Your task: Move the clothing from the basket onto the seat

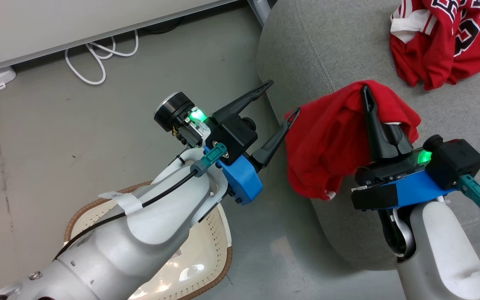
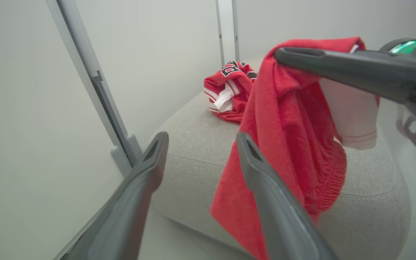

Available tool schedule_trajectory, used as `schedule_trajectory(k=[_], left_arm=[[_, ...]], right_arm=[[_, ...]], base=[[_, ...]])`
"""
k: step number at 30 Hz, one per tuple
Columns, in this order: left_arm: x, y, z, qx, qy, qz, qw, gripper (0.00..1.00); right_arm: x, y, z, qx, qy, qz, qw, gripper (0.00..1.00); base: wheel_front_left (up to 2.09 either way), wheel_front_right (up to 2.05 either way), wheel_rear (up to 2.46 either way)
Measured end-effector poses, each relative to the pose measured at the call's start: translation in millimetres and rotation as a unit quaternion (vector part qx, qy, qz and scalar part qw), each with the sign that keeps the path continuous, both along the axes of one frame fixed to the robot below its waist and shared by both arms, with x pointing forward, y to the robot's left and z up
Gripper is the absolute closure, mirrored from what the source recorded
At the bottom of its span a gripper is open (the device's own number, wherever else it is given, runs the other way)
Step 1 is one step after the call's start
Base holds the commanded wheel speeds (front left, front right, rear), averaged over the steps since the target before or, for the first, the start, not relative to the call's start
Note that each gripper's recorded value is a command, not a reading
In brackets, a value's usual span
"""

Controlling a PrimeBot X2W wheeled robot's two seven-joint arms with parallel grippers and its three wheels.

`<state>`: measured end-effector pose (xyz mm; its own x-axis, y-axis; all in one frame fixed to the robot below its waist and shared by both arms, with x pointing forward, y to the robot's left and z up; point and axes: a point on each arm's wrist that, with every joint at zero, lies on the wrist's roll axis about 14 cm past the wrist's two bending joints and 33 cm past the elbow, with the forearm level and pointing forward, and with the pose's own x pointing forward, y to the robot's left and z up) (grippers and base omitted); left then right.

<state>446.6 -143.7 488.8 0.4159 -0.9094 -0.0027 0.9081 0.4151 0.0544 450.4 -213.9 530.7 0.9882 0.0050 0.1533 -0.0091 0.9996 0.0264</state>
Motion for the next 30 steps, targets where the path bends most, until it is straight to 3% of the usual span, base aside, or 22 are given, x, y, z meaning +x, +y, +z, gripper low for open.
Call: schedule_trajectory(k=[12,20,25,30], left_arm=[[2,3,6,-0.010,-0.006,0.004,1.000,0.00],[20,10,-1,-0.023,-0.008,0.016,1.000,0.00],[38,13,-20,-0.027,-0.001,0.021,0.999,0.00],[54,17,-50,-0.025,0.016,0.025,0.999,0.00]], right_arm=[[2,-4,5,0.003,-0.011,-0.007,1.000,1.00],[45,-14,54,-0.019,-0.090,-0.014,0.996,1.00],[81,-40,104,-0.051,-0.168,-0.039,0.984,1.00],[104,-84,150,-0.087,-0.245,-0.092,0.961,1.00]], base=[[0.00,0.00,0.00],[0.00,0.00,0.00],[0.00,0.00,0.00],[0.00,0.00,0.00]])
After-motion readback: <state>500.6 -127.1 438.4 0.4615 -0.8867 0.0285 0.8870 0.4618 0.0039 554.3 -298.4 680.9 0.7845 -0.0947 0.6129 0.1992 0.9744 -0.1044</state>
